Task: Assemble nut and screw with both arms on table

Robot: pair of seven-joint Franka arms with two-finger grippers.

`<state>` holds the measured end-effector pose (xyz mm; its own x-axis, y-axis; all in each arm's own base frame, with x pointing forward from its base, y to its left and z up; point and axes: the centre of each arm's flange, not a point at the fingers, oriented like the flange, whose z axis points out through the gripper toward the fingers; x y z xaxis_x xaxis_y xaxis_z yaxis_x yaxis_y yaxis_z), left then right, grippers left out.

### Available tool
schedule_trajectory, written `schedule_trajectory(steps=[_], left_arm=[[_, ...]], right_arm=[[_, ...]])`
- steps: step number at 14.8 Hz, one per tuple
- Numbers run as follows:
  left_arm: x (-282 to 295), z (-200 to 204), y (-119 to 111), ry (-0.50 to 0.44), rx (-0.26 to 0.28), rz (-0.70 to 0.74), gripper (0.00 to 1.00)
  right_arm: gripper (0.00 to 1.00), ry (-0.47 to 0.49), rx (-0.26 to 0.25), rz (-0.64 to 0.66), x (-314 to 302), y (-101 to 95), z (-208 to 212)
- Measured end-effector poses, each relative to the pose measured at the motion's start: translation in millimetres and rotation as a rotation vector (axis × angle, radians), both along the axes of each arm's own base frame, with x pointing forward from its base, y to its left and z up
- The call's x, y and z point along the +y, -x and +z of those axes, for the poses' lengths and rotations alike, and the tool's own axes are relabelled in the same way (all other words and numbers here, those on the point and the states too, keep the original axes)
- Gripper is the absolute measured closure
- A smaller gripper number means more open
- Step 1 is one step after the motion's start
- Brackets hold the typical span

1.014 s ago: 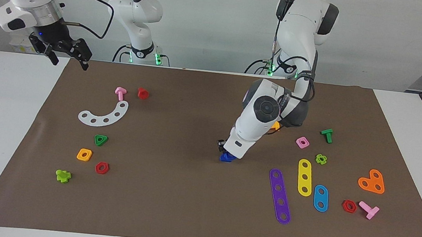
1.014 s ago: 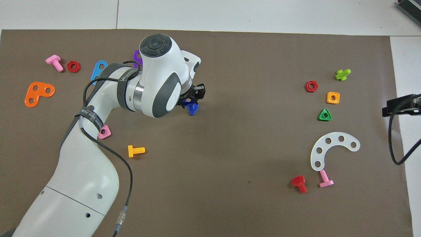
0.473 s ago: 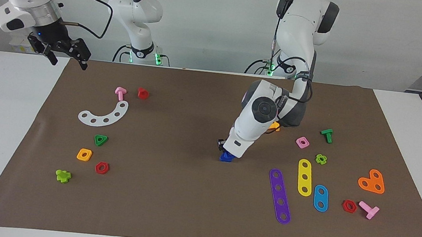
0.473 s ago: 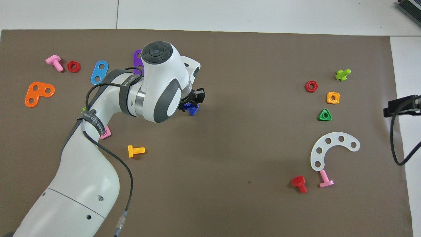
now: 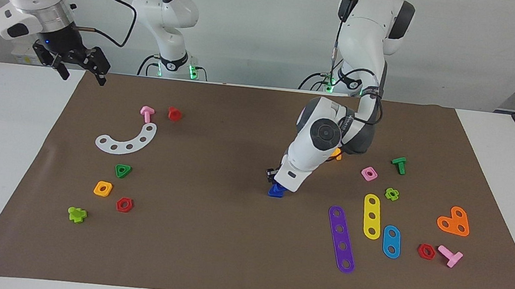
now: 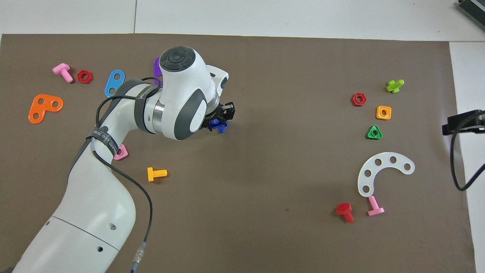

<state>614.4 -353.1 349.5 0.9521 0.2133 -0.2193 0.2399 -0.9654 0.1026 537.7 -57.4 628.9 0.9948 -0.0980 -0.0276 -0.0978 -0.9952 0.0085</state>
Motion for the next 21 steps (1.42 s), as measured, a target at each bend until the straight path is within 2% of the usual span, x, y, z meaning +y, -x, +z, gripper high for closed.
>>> schedule_trajectory(steps=[4, 6, 14, 21], left_arm=[[10.3, 34.5, -26.4, 0.038, -0.063, 0.050, 0.54], [11.9, 45.3, -31.4, 0.045, -0.077, 0.059, 0.54], [-19.2, 35.8, -11.4, 0.019, -0.047, -0.006, 0.54], [-14.3, 15.9, -0.8, -0.024, 0.023, -0.016, 0.54]], right_arm=[[0.00, 0.000, 0.002, -0.001, -4.4, 0.5, -1.1], [0.00, -0.001, 0.003, 0.002, -4.5, 0.6, -1.5], [0.00, -0.001, 0.003, 0.002, -4.9, 0.8, -1.6], [0.00, -0.001, 0.003, 0.003, -5.0, 1.0, -1.5]])
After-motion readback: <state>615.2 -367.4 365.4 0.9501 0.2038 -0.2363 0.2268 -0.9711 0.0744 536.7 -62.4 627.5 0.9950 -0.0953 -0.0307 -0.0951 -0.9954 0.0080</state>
